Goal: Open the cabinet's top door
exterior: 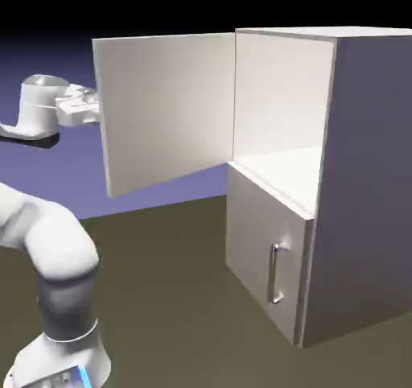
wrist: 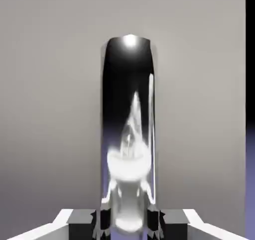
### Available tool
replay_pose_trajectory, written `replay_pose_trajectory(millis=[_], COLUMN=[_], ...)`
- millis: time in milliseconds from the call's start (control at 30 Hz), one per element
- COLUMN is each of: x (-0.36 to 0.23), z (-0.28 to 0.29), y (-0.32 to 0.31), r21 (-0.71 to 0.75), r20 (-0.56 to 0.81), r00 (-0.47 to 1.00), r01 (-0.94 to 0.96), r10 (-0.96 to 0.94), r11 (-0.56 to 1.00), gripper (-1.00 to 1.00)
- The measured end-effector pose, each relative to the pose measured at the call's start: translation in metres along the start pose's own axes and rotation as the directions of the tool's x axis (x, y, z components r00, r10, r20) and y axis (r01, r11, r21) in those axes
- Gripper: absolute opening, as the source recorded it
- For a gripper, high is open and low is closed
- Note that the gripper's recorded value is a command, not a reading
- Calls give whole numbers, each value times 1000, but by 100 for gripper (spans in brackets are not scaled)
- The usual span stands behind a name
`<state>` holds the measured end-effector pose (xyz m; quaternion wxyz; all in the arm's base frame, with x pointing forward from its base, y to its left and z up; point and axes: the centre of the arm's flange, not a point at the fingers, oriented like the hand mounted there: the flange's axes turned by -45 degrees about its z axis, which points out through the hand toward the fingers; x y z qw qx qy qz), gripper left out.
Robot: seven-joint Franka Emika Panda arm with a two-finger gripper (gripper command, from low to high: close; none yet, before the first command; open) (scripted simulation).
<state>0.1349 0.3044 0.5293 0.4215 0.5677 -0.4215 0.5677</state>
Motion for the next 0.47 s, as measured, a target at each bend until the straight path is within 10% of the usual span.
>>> replay_pose_trajectory(millis=[433, 467], x=[0, 0], z=[-68, -72], y=[-41, -44], r21=[-225, -237], r20=[0, 0], r00=[1000, 1000], r01=[0, 0], r10=[0, 0], r11=[974, 971], gripper=[-100, 100])
